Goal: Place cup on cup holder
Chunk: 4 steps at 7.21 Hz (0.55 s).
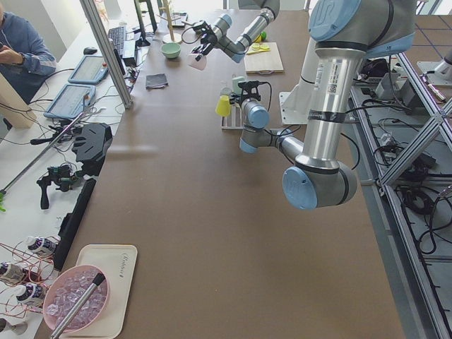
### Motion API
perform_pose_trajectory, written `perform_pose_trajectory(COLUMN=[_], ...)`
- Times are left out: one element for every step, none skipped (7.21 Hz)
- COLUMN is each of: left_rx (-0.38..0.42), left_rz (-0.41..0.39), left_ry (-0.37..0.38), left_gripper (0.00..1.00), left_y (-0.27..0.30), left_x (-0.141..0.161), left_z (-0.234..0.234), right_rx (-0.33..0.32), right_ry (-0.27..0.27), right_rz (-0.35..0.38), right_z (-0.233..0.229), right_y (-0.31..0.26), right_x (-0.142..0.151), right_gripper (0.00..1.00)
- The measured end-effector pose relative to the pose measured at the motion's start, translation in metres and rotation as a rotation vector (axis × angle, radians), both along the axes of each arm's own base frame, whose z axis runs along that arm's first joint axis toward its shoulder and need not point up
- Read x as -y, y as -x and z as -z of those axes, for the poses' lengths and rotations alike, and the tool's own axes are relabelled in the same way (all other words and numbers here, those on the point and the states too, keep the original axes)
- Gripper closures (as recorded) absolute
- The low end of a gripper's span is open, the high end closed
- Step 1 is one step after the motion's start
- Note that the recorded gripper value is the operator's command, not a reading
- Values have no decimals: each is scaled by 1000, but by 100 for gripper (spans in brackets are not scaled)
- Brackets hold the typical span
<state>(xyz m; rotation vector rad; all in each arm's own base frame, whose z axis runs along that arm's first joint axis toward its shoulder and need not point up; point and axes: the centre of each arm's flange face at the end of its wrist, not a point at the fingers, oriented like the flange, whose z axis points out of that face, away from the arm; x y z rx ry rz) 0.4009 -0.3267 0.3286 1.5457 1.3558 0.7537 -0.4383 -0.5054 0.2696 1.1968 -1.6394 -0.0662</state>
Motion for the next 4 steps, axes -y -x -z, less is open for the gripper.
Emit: perform_pose_trajectory(left_rx=[6, 7, 8, 12], left_rz=[-5, -14, -19, -19], left_ry=[-9, -16, -23, -39], left_gripper=[24, 24, 21, 21], left_y=[-6, -11, -13, -15], left_x=[-2, -7, -9, -11], left_z=[-1, -1, -1, -2], right_rx=[10, 5, 2, -3], right_ry=[-42, -98, -150, -199], right_rz=[19, 30, 40, 41], right_z=[2, 4, 4, 5], right_y=[11, 17, 20, 22], right_x=[-15, -26, -34, -39], right_gripper=[100, 100, 100, 100])
